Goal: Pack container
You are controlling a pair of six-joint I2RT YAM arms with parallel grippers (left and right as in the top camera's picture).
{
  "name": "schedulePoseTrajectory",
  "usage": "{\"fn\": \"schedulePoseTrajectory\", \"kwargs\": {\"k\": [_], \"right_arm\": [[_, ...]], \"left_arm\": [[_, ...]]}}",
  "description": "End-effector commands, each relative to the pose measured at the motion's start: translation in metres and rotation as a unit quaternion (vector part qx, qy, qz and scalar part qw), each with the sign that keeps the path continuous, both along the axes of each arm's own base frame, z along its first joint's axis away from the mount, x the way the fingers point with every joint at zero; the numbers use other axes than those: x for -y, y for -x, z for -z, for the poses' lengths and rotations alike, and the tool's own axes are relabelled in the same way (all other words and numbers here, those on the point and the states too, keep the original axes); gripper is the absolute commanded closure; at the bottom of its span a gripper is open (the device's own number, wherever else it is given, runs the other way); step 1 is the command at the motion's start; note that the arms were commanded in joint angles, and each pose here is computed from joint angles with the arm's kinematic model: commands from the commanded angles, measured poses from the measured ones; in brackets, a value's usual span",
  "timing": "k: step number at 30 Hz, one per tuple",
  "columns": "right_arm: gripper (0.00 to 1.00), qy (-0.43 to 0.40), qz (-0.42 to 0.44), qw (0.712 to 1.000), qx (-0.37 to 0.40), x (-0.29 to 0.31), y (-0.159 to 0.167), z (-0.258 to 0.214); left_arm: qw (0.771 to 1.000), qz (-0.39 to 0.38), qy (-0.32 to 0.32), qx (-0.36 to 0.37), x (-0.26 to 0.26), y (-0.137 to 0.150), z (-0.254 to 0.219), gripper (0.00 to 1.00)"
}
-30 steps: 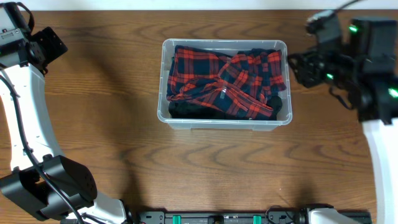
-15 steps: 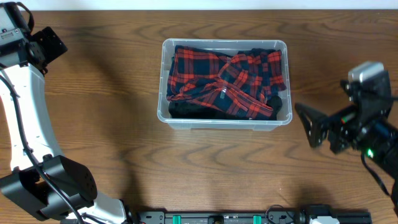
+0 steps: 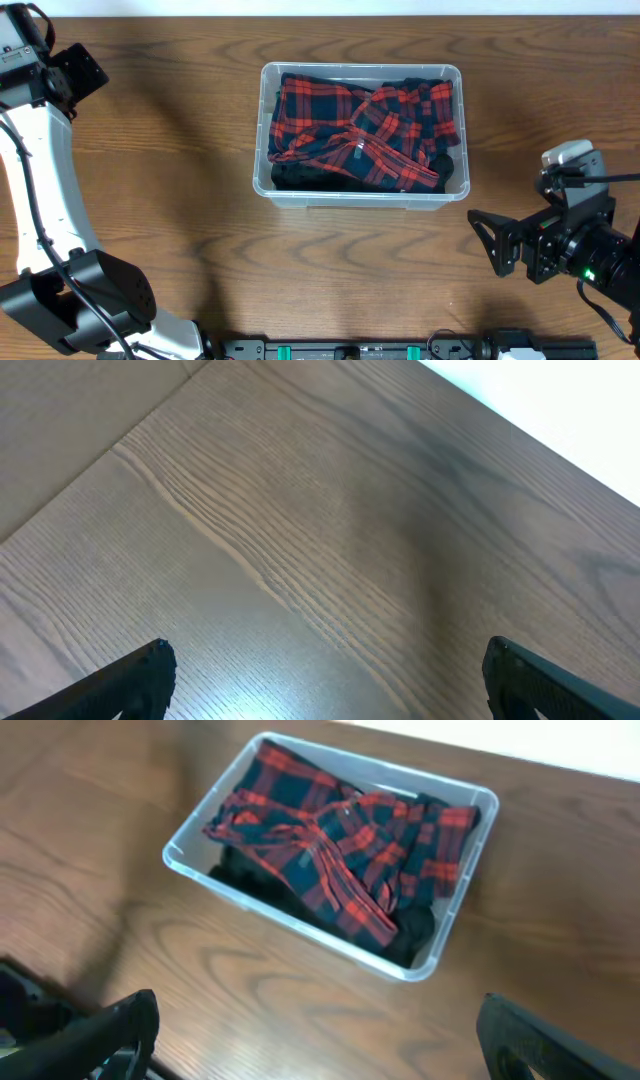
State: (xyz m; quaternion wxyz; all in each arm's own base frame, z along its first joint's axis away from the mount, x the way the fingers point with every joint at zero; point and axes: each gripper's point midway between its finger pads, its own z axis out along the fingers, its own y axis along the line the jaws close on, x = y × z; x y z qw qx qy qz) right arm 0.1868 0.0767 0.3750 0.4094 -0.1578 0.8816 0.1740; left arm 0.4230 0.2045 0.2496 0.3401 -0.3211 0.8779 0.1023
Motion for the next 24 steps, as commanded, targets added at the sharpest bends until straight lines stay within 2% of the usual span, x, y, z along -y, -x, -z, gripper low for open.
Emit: {"fn": "schedulePoseTrajectory", "kwargs": {"k": [1, 9, 15, 20, 24], "right_arm": [[0.01, -0.026, -0.005, 1.0, 0.003, -0.006, -0.001, -0.006], [0.01, 0.005, 0.019, 0.998, 0.068, 0.005, -0.023, -0.024], [0.01, 0.036, -0.006, 0.989, 0.142, 0.003, -0.047, -0.045], [0.01, 0.075, -0.044, 0.969, 0.23, -0.003, -0.047, -0.053], [0.01, 0.093, -0.067, 0.947, 0.302, -0.011, -0.039, -0.042]], "left_arm": [[1.0, -0.004, -0.006, 0.001, -0.003, 0.002, -0.003, 0.02], [1.0, -0.004, -0.006, 0.001, -0.003, 0.002, -0.003, 0.02], [1.0, -0.004, -0.006, 0.001, -0.003, 0.002, -0.003, 0.02], [1.0, -0.004, -0.006, 0.001, -0.003, 0.002, -0.003, 0.02], [1.0, -0.004, -0.006, 0.001, -0.003, 0.002, -0.003, 0.02]]}}
